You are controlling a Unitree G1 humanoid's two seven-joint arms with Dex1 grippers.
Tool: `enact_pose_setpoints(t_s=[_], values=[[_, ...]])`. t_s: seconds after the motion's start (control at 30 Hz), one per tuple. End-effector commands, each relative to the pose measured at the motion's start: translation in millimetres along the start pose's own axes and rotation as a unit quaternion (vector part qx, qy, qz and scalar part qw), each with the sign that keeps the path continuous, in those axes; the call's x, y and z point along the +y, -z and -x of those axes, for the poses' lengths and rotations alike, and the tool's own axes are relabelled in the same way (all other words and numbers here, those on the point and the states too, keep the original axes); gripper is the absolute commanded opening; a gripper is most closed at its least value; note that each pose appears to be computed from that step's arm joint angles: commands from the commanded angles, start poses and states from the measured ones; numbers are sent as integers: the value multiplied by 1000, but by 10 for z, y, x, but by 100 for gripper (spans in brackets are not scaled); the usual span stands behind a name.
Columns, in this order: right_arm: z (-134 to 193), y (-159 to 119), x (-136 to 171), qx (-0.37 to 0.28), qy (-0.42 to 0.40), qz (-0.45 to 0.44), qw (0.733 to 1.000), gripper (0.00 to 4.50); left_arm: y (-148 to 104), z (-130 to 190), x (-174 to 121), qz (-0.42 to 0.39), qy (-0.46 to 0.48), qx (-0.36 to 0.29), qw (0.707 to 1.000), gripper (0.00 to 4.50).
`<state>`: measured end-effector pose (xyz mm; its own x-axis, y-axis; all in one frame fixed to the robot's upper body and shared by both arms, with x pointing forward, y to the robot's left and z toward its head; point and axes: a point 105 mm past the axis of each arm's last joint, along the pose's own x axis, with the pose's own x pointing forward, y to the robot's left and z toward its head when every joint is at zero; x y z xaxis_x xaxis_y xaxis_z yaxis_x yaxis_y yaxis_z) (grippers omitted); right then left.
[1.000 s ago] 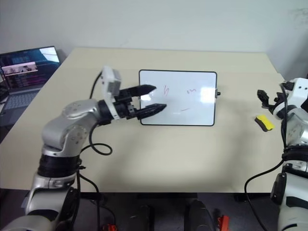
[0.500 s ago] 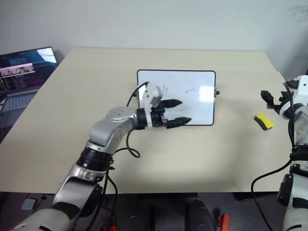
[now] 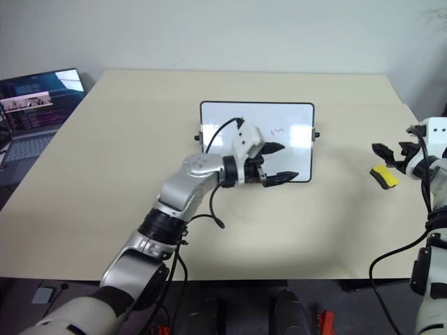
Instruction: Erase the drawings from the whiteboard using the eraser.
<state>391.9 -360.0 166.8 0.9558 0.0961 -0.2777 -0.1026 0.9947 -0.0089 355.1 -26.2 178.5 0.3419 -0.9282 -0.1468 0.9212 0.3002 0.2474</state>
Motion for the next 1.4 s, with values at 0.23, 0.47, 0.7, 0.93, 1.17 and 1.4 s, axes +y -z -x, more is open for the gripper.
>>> enact_pose_setpoints(t_s=[0.23,0.47,0.7,0.93,1.17,1.4], values=[[7,-20,-22,1,-20,-1,1000,450,-116,9,-96,-3,14,-18,1000,446],[-9,132,-38,28,-17,-9,999,450,-99,57,-85,-3,11,-11,1000,446],[-26,255,-22,44,-19,-14,999,450,-94,90,-67,-5,7,-7,1000,446],[-44,307,-30,47,-9,-16,999,450,-86,117,-64,-6,5,-3,1000,446],[-61,342,-27,51,-3,-16,999,292,-79,134,-57,-7,2,-1,1000,450],[-67,357,-33,48,3,-21,999,97,-64,143,-66,-8,1,2,1000,450]])
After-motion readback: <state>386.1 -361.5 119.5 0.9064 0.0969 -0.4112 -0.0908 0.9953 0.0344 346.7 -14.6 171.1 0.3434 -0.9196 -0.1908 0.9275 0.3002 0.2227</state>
